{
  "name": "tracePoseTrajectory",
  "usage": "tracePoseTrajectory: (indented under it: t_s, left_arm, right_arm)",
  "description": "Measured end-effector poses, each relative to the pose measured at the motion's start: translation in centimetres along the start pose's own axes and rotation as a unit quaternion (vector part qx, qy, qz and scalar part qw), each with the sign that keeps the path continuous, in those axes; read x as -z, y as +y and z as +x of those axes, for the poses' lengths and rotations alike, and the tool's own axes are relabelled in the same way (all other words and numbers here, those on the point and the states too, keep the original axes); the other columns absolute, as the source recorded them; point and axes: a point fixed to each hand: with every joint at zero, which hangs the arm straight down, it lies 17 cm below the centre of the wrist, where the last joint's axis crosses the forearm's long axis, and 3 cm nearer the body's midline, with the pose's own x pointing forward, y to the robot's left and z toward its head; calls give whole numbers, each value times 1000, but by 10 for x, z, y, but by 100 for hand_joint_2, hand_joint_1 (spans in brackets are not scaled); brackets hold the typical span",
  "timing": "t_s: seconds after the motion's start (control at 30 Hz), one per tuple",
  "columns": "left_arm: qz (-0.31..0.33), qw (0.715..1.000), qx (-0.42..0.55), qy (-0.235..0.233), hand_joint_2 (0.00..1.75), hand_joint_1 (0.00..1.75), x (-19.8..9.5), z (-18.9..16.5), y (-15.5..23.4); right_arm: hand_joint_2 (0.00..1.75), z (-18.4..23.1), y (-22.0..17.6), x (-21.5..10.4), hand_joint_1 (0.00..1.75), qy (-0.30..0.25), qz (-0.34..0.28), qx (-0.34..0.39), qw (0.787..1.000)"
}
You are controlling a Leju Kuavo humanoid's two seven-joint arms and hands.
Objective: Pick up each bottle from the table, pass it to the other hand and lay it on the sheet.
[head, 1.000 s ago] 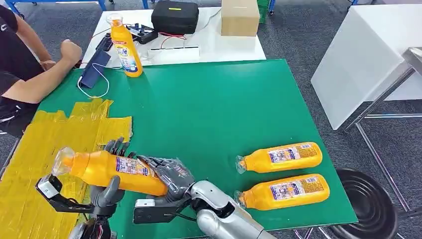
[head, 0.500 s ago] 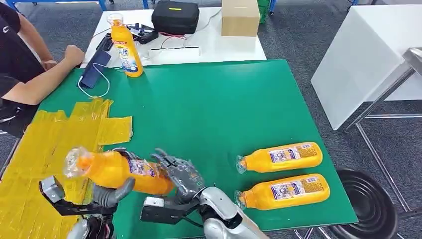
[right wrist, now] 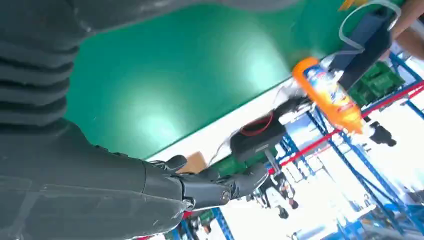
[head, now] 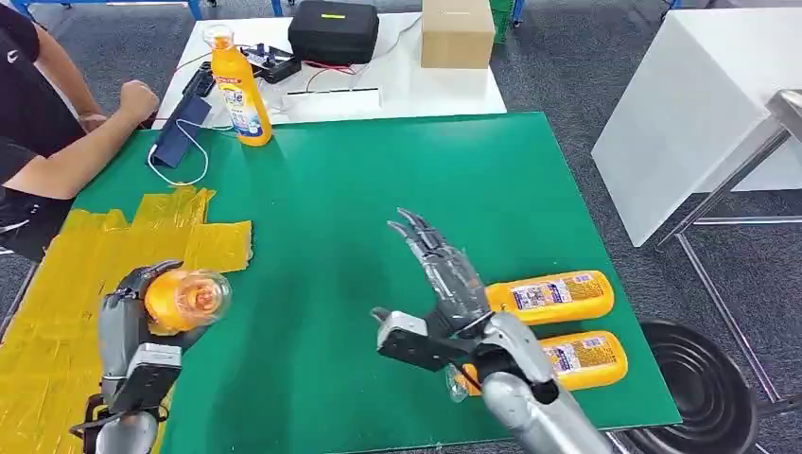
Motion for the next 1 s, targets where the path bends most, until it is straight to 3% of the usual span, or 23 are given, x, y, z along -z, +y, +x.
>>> tracePoseTrajectory:
  t_s: [0.13,0.33,0.63,0.67,0.7,0.73,1.0]
  left_arm:
    - [-7,999,44,5,175,175,-7,-13,2]
    - [-91,964,250,-3,175,175,-39,-53,-28]
    - [-234,934,270,1,175,175,-86,-108,-92]
    - [-243,932,269,2,175,0,-86,-112,-95]
    - [-254,930,267,2,175,0,-87,-115,-100]
    - [-262,929,263,3,0,0,-87,-117,-103]
    - [-307,925,225,8,0,0,-88,-130,-117]
  right_arm:
    - [175,-6,-20,-12,0,-3,-6,-15,1000]
    - [175,-33,-38,-62,0,9,37,-18,999]
    - [175,-68,-71,-133,0,48,102,-51,992]
    - [175,-70,-75,-139,0,52,106,-56,991]
    - [175,-71,-80,-143,0,53,108,-62,991]
    - [175,-72,-83,-145,0,55,111,-68,990]
    - [175,-80,-88,-156,0,65,140,-88,984]
